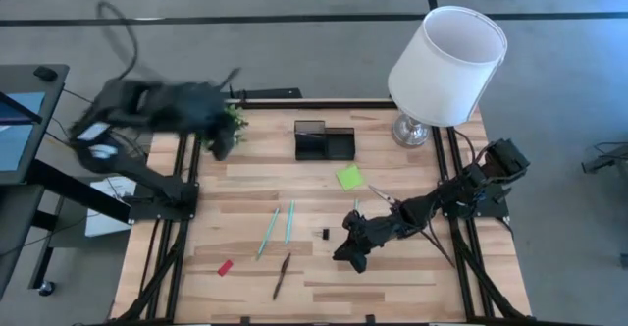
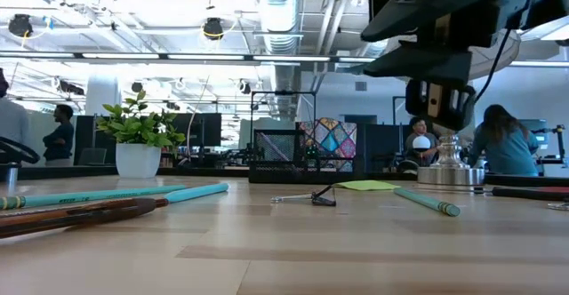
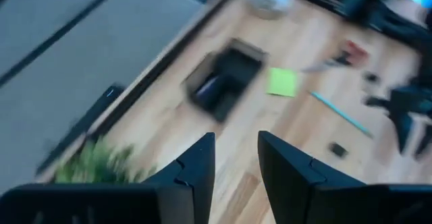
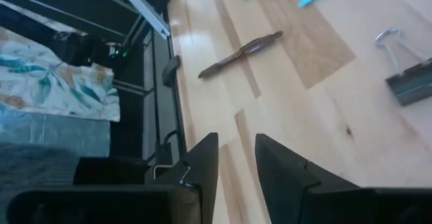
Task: Pick and place office supplies into organizer
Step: Put the left blue pencil into the black desk organizer
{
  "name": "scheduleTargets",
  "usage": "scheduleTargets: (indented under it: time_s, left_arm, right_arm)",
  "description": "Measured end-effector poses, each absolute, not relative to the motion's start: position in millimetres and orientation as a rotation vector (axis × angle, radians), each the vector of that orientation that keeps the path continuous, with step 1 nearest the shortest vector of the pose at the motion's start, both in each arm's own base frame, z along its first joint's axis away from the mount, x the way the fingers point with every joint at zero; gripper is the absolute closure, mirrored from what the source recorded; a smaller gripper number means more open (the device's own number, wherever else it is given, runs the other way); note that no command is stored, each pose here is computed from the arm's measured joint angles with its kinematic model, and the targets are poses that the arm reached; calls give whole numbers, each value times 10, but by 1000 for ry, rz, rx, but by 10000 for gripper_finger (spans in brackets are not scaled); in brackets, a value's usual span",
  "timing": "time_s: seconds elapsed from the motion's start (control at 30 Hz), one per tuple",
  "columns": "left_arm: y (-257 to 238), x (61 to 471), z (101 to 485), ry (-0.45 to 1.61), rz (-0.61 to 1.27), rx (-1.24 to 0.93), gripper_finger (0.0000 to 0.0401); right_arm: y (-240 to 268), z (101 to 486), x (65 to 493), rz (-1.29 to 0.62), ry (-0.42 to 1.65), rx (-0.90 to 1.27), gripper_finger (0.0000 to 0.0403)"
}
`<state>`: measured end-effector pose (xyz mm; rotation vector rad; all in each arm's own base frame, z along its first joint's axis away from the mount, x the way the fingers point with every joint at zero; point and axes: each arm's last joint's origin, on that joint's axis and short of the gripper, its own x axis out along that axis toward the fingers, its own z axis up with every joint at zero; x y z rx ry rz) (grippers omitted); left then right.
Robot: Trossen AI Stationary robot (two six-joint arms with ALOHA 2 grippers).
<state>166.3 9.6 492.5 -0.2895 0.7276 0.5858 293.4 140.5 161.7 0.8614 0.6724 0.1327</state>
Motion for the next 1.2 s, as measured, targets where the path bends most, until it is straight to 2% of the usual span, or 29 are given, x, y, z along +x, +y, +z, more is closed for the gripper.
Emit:
scheduleTargets:
  time_s: [0.13,0.23,0.37,0.53,0.87,1.2]
  left_arm:
    - [-126,1253,4370,726,694,-451,294]
    - [-252,1150,3840,728,708,-591,294]
    - [-457,1242,3191,692,600,-682,294]
    - [-849,1430,2550,733,400,-780,294]
    - [-1617,1425,1749,1025,521,-706,294]
    - [-2185,1758,1337,956,644,-615,294]
  right_arm:
    - [1337,1635,2978,92,633,913,310]
    - [1309,1663,3006,102,600,917,310]
    - [1288,1663,3016,119,589,847,310]
    - [1275,1662,3021,74,592,950,310]
    - [1261,1658,3024,40,557,878,310]
    - [1222,1662,3036,-56,493,860,310]
